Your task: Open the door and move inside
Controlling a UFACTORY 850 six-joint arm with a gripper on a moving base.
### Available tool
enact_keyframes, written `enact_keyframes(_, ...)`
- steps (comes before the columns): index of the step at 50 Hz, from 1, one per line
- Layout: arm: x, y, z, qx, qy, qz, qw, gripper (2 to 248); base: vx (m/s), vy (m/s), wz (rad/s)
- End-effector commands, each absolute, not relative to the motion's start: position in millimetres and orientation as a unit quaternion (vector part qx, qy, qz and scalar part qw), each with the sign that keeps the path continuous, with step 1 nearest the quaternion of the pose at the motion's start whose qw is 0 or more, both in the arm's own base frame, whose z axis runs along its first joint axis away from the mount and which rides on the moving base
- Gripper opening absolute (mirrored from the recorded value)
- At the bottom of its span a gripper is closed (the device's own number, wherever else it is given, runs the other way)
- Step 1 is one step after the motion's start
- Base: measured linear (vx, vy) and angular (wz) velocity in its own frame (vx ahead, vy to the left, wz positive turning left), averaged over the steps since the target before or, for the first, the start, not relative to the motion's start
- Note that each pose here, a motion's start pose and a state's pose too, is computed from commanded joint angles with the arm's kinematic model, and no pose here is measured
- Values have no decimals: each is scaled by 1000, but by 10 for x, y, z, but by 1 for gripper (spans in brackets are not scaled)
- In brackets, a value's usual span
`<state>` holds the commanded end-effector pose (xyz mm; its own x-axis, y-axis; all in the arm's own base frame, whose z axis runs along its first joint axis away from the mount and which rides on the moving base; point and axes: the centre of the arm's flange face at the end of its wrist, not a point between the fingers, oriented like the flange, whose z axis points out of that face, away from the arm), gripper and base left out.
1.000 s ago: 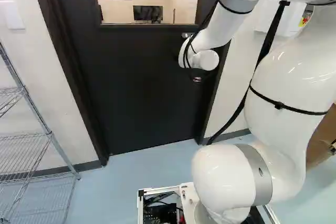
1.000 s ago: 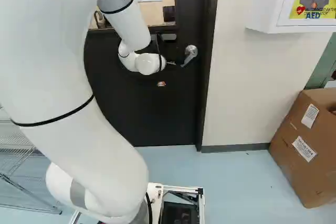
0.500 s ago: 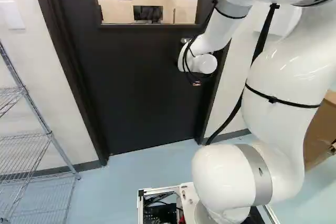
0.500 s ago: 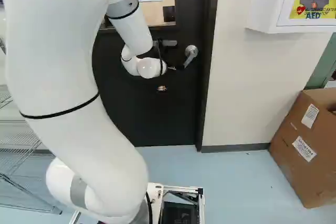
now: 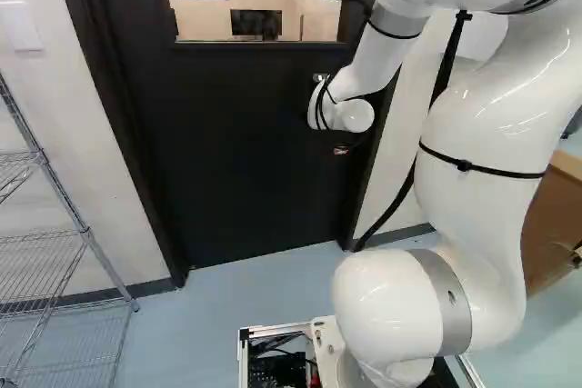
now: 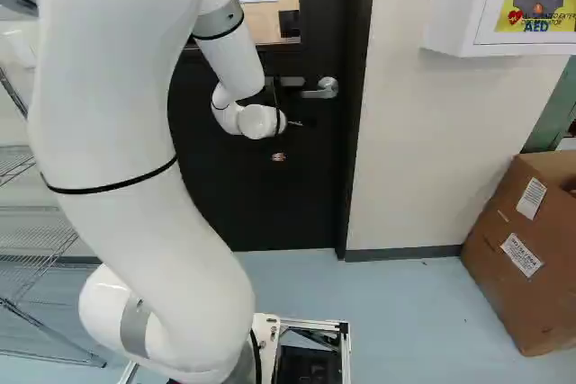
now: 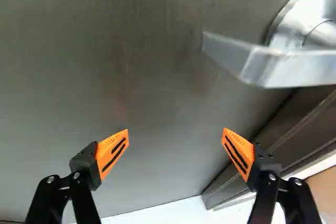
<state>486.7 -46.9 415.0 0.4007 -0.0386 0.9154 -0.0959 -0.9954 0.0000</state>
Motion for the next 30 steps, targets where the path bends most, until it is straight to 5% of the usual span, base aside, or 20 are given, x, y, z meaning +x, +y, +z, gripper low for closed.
enact_keyframes(30,4354,-616,4339,827,-58,558,39,247,0,0,0)
